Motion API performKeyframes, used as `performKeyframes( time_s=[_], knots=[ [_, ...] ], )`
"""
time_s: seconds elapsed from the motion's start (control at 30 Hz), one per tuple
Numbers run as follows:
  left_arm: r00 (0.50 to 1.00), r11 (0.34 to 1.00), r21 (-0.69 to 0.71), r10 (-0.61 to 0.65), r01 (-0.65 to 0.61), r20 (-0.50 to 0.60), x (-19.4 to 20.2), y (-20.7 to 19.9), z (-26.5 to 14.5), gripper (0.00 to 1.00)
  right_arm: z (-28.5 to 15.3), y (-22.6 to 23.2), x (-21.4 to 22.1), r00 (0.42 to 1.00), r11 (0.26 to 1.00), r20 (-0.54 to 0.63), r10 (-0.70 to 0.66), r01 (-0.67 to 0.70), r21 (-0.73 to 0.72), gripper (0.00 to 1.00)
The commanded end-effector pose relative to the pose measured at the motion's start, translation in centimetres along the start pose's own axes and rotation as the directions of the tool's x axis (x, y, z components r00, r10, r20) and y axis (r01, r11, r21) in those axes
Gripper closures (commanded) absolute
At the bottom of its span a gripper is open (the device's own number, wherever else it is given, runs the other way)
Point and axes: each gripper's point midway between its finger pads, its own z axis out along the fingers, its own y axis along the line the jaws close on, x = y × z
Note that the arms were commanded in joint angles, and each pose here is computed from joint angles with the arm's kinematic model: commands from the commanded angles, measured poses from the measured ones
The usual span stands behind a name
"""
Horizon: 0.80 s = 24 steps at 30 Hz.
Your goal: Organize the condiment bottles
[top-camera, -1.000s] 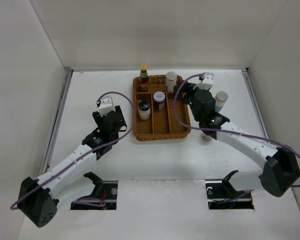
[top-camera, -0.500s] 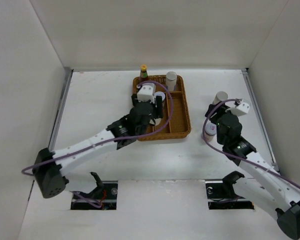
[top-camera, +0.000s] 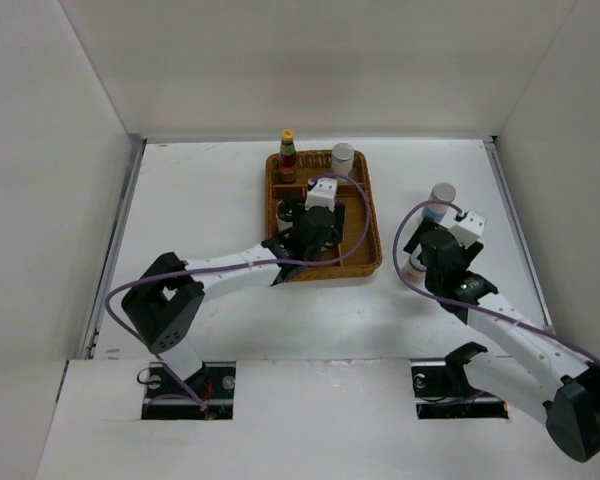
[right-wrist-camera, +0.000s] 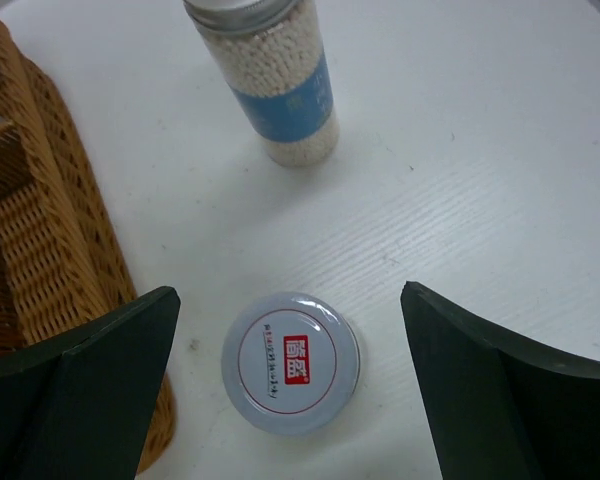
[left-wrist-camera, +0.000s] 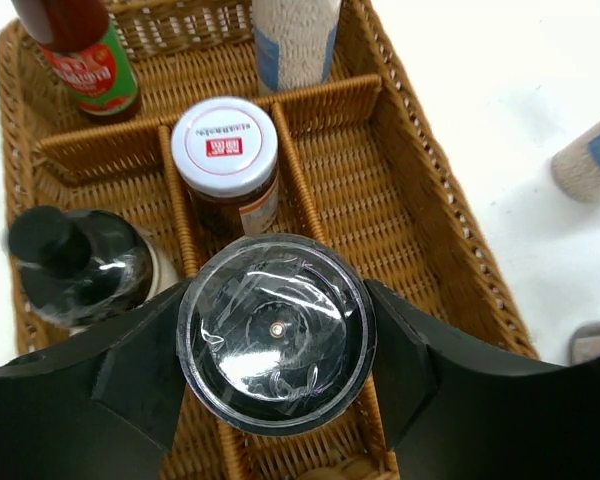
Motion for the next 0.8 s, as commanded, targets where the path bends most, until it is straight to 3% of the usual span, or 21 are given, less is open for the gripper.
performKeyframes(
  time_s=[0.0,0.17,0.37,0.6,0.77],
  knots=[
    [0.996,0.998,0.024,-0.056,0.054,0.070,-0.8,-0.7,0.7,0.64,-0.1,-0.6,0.9,0.999,0.999,-0.035,0.017,-0.016,0.030,0.00],
    [0.999,0.999,0.015,-0.032,0.032,0.041,1.8,-0.7,1.1,0.49,-0.1,0.0,2.3,0.996,1.000,-0.086,0.011,-0.012,-0.008,0.03],
    [0.998,0.999,0.037,-0.041,0.039,0.057,1.3,-0.9,-0.2,0.01,0.0,0.6,4.1,0.992,1.000,-0.127,0.014,-0.017,-0.021,0.17],
    [0.965,0.979,0.165,-0.153,0.119,0.211,-7.1,-1.6,-6.5,0.00,0.7,1.6,4.7,0.988,0.999,-0.151,-0.007,0.001,-0.038,0.29],
    [0.916,0.958,0.215,-0.253,0.192,0.311,-10.3,0.9,-11.1,0.00,0.5,1.4,3.0,0.993,1.000,-0.114,0.003,-0.006,-0.026,0.59]
  ],
)
